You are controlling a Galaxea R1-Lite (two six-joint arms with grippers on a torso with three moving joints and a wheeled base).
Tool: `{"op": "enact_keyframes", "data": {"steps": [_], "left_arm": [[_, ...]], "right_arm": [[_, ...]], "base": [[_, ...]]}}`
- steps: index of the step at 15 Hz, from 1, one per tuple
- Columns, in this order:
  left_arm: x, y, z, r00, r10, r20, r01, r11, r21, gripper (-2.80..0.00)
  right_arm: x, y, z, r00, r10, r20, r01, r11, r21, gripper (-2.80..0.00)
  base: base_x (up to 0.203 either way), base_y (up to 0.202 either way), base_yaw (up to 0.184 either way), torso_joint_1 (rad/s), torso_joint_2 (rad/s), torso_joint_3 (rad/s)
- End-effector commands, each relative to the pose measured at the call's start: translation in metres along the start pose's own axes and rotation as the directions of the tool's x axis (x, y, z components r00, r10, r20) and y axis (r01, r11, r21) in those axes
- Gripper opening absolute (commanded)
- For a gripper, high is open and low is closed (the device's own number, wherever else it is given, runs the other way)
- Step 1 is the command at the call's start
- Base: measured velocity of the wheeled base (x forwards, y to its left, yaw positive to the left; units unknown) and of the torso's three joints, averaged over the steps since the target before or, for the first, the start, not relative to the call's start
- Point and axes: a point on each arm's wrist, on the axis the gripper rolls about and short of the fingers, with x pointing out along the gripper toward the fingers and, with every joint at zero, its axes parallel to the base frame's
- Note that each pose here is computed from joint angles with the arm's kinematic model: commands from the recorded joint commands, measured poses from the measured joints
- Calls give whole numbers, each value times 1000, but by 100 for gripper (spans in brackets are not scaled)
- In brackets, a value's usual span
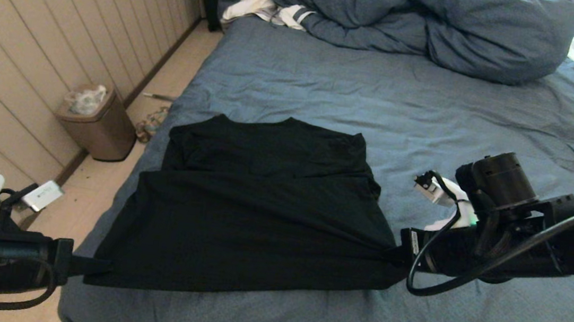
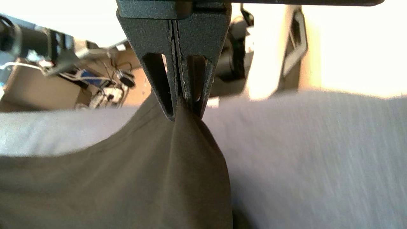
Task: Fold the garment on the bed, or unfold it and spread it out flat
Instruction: Fold the black T-shirt
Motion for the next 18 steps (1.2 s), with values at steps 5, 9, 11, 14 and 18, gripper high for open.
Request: {"op": "enact_keyframes", "data": {"steps": [5,9,11,14,18], "left_arm": [[-61,-40,-2,997,6,74,-10,999,51,-280],[-82,-55,3,996,11,86,-16,998,58,-280],[-92,-62,-1,995,6,103,-14,997,70,-280],[-101,-67,-2,992,33,122,-43,996,74,-280],[-120,-78,-9,988,37,149,-50,995,87,-280]], "right_arm": [[-28,5,-5,998,27,64,-27,1000,1,-280],[-58,13,-10,990,59,127,-56,998,-25,-280],[-74,19,-18,988,79,130,-74,996,-44,-280],[-87,21,-22,982,96,160,-88,995,-56,-280],[-108,21,-32,978,99,182,-89,994,-65,-280]], "base": [[0,0,0,0,0,0],[0,0,0,0,0,0],[0,0,0,0,0,0],[0,0,0,0,0,0],[0,0,0,0,0,0]]}}
